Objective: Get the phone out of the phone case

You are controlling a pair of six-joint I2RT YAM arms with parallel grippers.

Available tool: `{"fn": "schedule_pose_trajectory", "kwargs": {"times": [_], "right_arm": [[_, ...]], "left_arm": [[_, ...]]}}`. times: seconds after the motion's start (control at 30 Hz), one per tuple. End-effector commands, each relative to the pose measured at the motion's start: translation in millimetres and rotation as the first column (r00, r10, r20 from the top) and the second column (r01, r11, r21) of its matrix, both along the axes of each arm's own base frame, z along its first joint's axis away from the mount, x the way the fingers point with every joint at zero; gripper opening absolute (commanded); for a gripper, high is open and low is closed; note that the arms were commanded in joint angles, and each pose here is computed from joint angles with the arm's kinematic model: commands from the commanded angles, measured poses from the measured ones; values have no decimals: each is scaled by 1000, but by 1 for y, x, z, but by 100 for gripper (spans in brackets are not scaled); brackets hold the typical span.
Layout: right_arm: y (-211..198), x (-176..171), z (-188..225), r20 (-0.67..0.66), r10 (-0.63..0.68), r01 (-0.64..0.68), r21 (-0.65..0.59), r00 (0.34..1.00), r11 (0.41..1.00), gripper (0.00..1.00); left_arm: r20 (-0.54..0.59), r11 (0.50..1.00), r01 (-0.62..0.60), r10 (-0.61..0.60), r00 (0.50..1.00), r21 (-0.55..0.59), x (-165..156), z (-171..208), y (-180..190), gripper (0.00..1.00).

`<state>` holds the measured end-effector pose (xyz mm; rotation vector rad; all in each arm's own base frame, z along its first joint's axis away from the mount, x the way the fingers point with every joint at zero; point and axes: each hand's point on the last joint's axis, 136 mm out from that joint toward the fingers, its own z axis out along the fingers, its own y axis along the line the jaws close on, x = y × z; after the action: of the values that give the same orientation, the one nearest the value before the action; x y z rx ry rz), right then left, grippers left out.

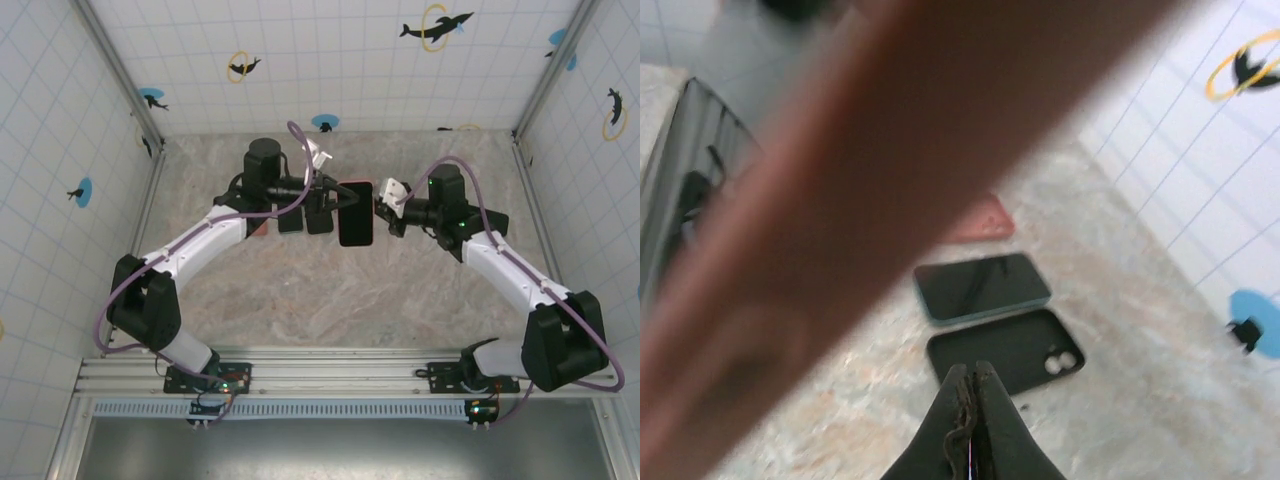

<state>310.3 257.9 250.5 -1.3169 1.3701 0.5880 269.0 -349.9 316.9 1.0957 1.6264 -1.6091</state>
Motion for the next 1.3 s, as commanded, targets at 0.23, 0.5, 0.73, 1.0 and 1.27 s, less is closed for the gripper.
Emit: {"fn": "schedule_pose_trajectory", "kwargs": {"times": [0.23, 0.5, 0.73, 1.0, 1.27], "right_arm": [[-8, -22, 2, -120, 39, -34, 43, 992, 999, 26], [-16, -65, -39, -293, 122, -132, -15, 948, 991, 45], [-1, -69, -24, -275, 214, -203, 67, 938, 977, 44], [7, -68, -30, -299, 249, -242, 59, 921, 968, 30], [11, -65, -24, -295, 264, -245, 98, 918, 964, 25]], "left_arm": [[177, 996, -62, 71, 982, -57, 6, 29, 7, 1], [270, 995, -80, 91, 958, -52, 9, 36, 17, 0], [250, 997, -62, 74, 965, -53, 10, 34, 15, 0], [250, 996, -57, 70, 966, -62, 9, 36, 15, 0], [229, 998, -44, 55, 972, -53, 9, 30, 14, 0]]}}
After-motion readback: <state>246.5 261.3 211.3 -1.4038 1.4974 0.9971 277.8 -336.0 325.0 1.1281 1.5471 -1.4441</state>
